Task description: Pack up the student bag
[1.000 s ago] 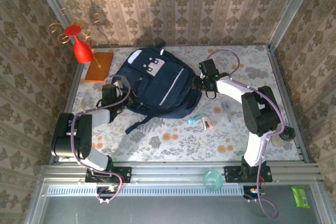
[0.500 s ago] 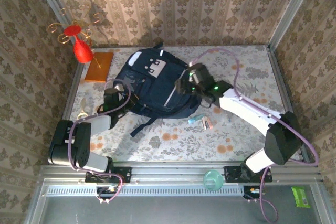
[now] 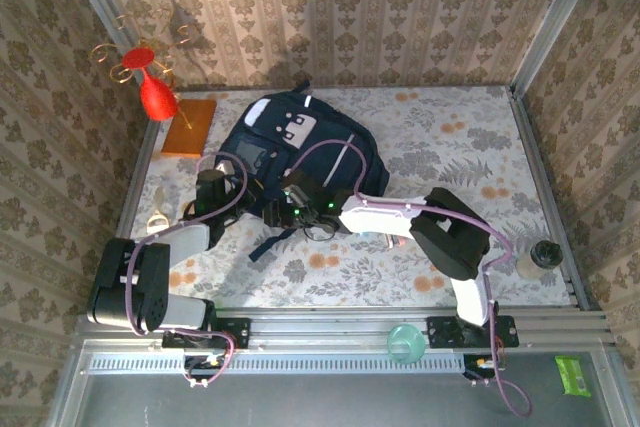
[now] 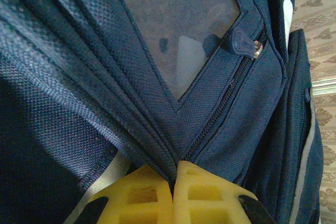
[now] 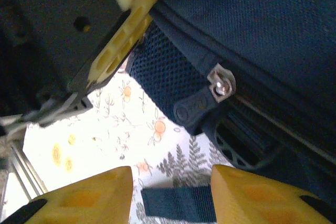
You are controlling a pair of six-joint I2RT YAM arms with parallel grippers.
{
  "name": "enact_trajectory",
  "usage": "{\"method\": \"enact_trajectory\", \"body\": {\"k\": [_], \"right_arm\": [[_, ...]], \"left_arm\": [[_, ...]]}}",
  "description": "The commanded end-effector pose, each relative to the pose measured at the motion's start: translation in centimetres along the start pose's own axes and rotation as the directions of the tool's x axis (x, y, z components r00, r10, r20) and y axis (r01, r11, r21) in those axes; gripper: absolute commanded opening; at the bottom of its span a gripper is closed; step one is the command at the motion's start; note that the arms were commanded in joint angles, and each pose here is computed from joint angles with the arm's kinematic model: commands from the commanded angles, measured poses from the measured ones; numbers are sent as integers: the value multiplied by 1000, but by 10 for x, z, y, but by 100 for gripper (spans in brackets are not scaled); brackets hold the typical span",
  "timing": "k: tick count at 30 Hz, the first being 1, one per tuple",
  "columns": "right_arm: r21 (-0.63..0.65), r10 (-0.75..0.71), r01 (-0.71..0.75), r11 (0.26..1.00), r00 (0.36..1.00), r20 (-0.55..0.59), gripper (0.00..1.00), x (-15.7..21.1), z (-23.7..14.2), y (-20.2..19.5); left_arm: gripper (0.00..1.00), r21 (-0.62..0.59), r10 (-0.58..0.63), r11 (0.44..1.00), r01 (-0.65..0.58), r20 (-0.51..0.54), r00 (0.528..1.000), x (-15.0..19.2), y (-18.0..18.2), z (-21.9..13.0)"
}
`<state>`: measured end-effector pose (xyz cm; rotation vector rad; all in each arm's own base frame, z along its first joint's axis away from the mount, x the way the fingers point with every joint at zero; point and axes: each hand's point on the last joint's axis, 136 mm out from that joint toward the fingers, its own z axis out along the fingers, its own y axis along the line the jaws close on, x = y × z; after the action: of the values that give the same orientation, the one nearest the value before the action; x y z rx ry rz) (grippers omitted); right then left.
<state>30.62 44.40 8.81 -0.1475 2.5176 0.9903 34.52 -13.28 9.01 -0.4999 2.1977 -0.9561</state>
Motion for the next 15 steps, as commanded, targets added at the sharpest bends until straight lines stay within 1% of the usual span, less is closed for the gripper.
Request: {"method": "enact_trajectory", "body": {"k": [1, 9, 15], "right_arm": [[-21, 81, -79, 997, 994, 74, 45, -19, 10, 8], [25, 128, -131, 991, 987, 101, 43, -22, 27, -10], [29, 192, -199, 979, 966, 174, 36, -28, 29, -21]], "left_arm": [[0, 8, 8, 1000, -8, -38, 999, 12, -1, -5], [0, 9, 14, 1000, -14, -36, 999, 13, 0, -6], [0, 9, 15, 1000, -15, -32, 999, 13, 0, -5]]}}
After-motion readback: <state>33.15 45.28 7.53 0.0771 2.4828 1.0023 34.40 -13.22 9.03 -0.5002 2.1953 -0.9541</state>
